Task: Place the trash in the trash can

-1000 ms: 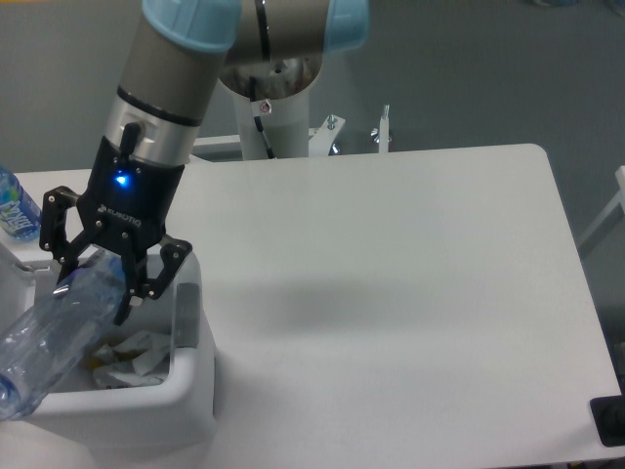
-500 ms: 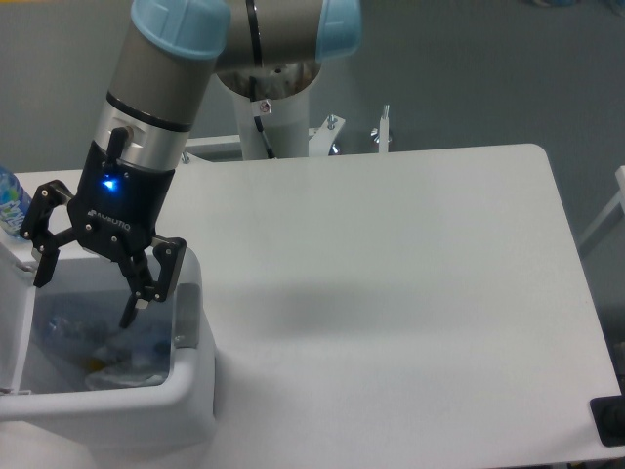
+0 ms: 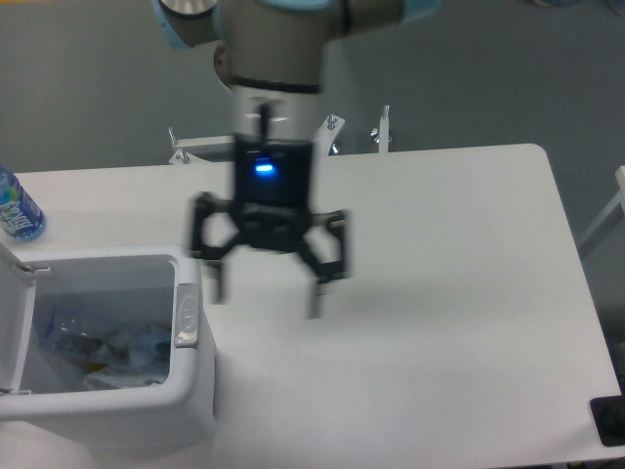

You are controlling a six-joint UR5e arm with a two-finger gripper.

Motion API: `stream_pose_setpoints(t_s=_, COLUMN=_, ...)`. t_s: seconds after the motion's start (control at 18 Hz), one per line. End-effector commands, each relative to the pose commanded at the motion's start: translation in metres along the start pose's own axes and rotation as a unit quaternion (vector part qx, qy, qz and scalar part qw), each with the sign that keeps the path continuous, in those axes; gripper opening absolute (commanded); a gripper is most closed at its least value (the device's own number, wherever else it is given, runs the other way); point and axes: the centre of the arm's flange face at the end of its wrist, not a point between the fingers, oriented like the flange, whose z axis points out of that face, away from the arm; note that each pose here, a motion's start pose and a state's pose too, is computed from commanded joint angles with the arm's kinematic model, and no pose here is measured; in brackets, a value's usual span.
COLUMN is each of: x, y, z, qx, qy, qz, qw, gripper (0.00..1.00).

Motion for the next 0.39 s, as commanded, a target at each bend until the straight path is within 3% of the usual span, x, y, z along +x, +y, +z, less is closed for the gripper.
stream_pose_setpoints(t_s=0.11, x=-0.007, y=0.016, z=0.005, qx=-0.064, qy=-0.018, qz=0.065, qw=0.9957, gripper=1.00)
stream_pose_setpoints(t_s=0.22, x=-0.009, y=0.026, z=0.004, qx=-0.099, qy=-0.001, qz=0.119, qw=0.9879, gripper=1.00)
stream_pose_setpoints(t_s=0.39, x=-0.022, y=0.040, z=-0.009, qx=-0.118, qy=0.016, qz=0.166, qw=0.9790, gripper=1.00)
